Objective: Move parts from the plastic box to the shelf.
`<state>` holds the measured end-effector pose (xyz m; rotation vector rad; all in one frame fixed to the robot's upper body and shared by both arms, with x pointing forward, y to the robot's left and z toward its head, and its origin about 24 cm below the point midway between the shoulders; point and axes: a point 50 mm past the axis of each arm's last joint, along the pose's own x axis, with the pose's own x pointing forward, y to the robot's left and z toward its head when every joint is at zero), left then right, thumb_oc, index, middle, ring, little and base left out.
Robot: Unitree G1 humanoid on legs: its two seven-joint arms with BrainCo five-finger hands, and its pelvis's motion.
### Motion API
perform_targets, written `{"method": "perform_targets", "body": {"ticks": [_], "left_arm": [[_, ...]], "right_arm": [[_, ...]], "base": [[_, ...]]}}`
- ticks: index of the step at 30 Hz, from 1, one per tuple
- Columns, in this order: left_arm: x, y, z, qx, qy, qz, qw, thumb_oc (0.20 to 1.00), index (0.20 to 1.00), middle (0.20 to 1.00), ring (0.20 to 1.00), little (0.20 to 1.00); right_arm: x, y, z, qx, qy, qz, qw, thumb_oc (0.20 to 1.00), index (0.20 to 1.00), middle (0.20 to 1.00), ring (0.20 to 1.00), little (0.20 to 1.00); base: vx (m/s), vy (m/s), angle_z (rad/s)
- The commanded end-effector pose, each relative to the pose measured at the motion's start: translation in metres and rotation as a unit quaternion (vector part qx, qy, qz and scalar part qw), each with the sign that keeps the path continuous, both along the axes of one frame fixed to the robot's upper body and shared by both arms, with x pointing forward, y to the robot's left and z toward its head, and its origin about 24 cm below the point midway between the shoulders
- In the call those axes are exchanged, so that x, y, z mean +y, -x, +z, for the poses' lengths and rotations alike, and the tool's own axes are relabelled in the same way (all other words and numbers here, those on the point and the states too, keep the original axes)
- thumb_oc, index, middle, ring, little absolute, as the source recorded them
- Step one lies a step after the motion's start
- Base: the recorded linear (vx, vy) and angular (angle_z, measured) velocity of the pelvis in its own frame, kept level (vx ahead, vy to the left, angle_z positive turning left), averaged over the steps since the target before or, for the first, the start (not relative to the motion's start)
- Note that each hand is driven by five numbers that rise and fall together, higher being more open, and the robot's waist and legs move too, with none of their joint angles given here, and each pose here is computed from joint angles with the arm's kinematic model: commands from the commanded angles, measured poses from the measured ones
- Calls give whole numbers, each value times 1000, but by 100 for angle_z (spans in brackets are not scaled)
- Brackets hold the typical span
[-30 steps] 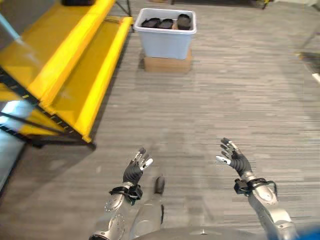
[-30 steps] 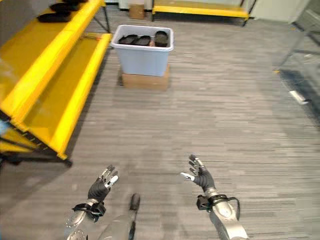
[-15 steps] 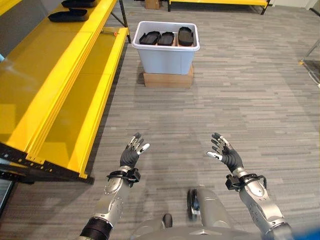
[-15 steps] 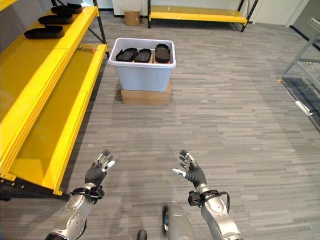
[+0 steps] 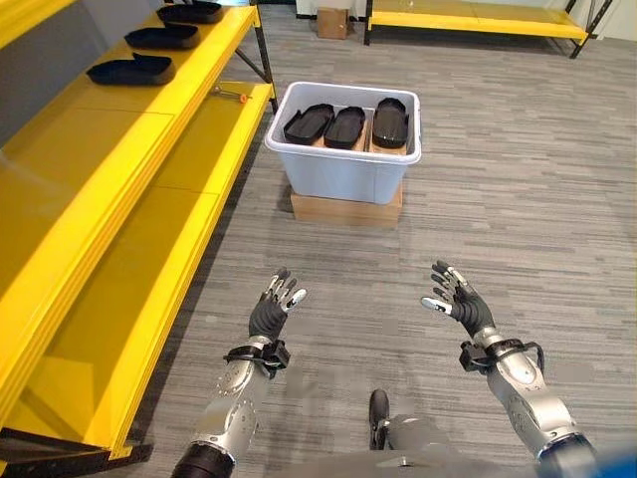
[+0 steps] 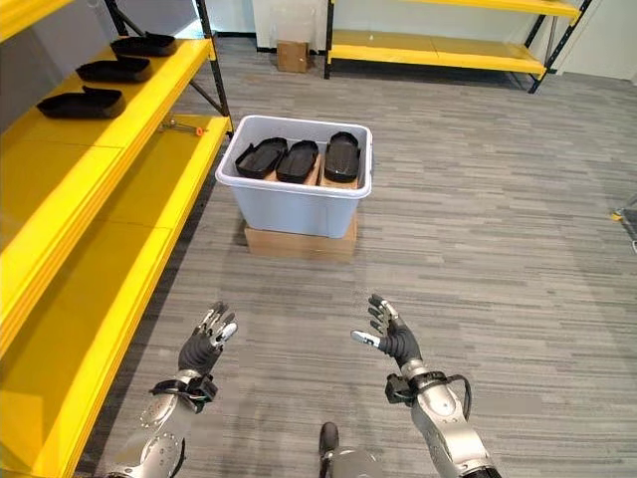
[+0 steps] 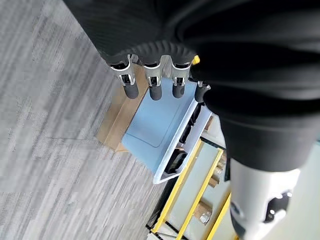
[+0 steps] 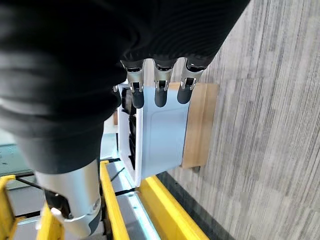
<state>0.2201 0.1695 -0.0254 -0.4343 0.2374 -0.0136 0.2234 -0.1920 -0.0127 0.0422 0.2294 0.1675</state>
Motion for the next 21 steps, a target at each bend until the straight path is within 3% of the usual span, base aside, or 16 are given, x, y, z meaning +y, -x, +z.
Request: {"method": "perform_targets", "body": {"ticks": [1,6,11,21], "left_arm": [[7,-3,16,-47,-8,-11,999,1000,1000,1000,1000,1000],[6,4,13,-37,-7,-17,999,1000,1000,1000,1000,1000],[11,10,11,-36,-21,-17,999,1000,1000,1000,1000,1000],[22,4,22,-56,-30,0,998,1000,1000,1000,1000,1000]], "right_arm": [[-1,-3,17,-53,-10,-5,999,1000,1000,1000,1000,1000],[-7,-2,16,-53,5,-25,998,1000,1000,1000,1000,1000],[-7,6,8,-38,15,-16,999,1000,1000,1000,1000,1000],[23,2,7,-36,-22,35,999,1000,1000,1000,1000,1000]], "base": [[188,-183,-30],[267,-65,-17],[432,173,-58],[307,204,-38]]}}
